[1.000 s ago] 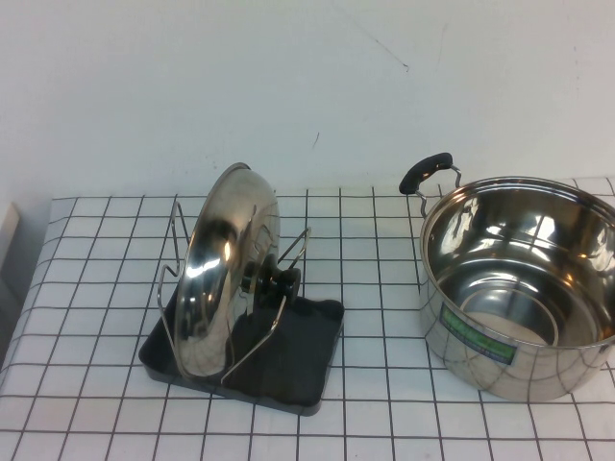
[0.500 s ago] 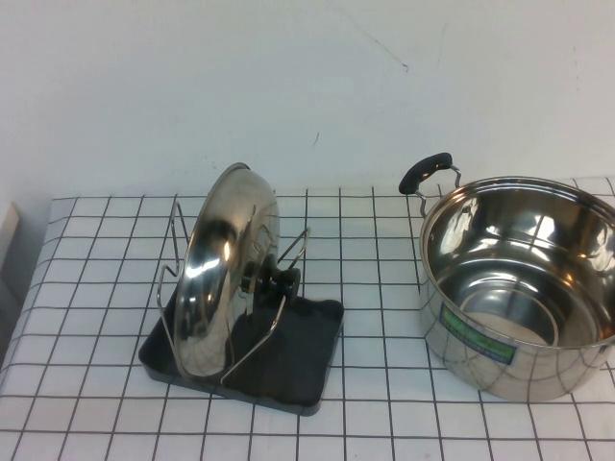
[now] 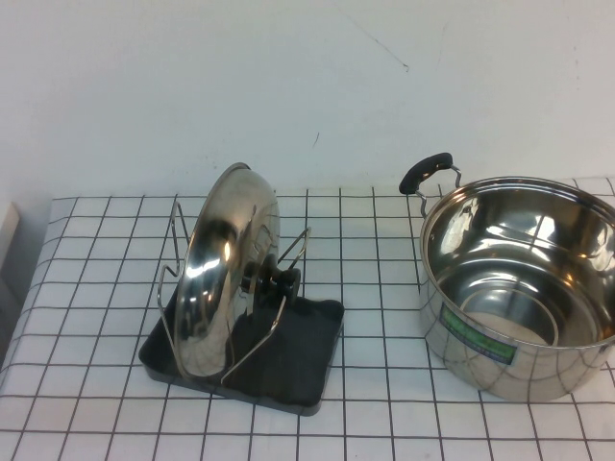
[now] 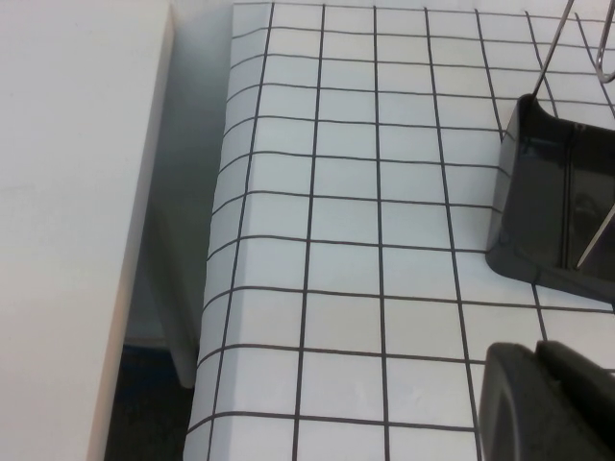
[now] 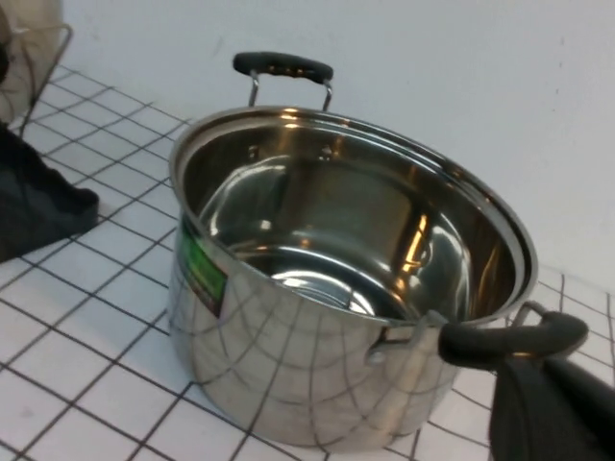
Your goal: Put pot lid on rack
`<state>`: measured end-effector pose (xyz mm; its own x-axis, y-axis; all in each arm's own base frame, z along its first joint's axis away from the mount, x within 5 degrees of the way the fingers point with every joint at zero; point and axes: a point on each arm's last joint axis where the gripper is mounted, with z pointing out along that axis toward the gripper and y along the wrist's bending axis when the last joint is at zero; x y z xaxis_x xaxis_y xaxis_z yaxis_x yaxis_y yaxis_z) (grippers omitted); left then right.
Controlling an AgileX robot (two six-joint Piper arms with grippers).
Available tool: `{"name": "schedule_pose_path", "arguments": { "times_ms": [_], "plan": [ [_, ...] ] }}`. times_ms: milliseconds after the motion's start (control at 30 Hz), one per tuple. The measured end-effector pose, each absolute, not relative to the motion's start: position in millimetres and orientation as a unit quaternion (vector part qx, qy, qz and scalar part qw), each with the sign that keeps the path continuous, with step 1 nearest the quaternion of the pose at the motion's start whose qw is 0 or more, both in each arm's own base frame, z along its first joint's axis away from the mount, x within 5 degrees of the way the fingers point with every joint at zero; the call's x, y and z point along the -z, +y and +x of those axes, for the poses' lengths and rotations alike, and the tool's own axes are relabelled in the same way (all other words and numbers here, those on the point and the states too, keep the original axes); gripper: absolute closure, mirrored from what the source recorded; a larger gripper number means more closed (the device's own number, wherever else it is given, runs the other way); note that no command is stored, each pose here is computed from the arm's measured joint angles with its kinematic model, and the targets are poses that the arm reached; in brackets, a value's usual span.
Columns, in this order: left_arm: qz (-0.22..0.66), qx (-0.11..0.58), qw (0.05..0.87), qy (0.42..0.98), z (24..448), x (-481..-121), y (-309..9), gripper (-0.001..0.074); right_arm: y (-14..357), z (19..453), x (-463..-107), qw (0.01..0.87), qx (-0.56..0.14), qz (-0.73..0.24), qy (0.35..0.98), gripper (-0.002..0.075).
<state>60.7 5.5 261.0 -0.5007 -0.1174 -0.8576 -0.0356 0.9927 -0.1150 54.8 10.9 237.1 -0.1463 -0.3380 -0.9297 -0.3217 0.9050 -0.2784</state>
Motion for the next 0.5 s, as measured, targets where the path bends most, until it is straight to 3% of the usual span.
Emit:
{"name": "schedule_pose_path", "arguments": {
  "times_ms": [267,500],
  "plan": [
    [-0.045,0.044,0.497,0.866,60,-260,5,0.0736,5,41,-207,0.574,0.019,-0.182,0.798,0.0727],
    [-0.046,0.045,0.496,0.866,60,-260,5,0.0736,4,53,-194,0.633,0.076,-0.120,0.761,0.0728]
  ]
}}
